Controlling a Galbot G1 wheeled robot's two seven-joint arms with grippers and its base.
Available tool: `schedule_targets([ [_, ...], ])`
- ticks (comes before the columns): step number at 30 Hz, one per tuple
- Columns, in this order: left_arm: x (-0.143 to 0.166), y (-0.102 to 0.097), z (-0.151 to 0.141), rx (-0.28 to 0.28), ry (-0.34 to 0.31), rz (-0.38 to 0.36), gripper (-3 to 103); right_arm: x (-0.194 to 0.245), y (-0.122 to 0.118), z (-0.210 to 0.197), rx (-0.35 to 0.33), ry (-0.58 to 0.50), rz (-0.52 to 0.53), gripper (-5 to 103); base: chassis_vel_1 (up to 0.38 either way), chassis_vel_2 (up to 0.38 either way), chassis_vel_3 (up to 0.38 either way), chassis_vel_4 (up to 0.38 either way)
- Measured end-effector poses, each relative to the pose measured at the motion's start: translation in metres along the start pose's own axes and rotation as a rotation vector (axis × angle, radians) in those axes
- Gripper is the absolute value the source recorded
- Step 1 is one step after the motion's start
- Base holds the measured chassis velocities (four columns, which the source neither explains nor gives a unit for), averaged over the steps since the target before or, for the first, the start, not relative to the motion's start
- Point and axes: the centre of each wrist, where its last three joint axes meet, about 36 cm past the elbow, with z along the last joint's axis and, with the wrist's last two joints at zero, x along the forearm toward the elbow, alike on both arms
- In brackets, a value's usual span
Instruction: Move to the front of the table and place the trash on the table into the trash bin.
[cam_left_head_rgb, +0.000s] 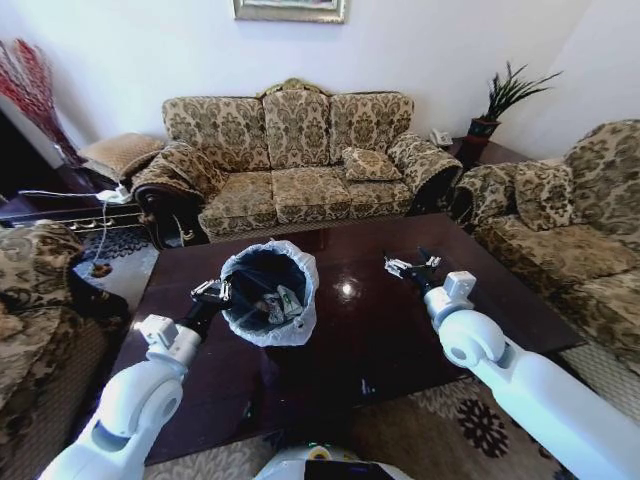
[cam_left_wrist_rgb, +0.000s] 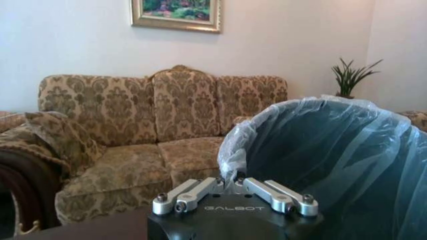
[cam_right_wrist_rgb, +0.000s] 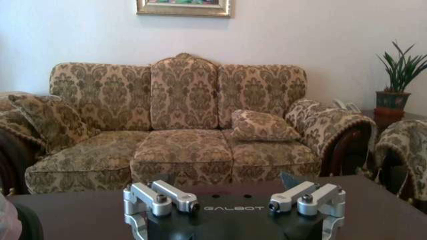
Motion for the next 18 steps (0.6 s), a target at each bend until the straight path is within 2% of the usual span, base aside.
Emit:
schedule_targets([
  [8, 0.001, -0.001, -0.001, 0.004, -0.003, 0.004, 3, -0.003, -0.001, 0.005, -0.002, 0.008, 0.010, 100, -0.288, -0.284, 0.296, 0.279],
  [18, 0.002, -0.004, 0.001, 0.010, 0.006, 0.026, 3, 0.000, -0.004, 0.013, -0.026, 0.022, 0.028, 100, -0.333, -0.350, 0.366, 0.374],
])
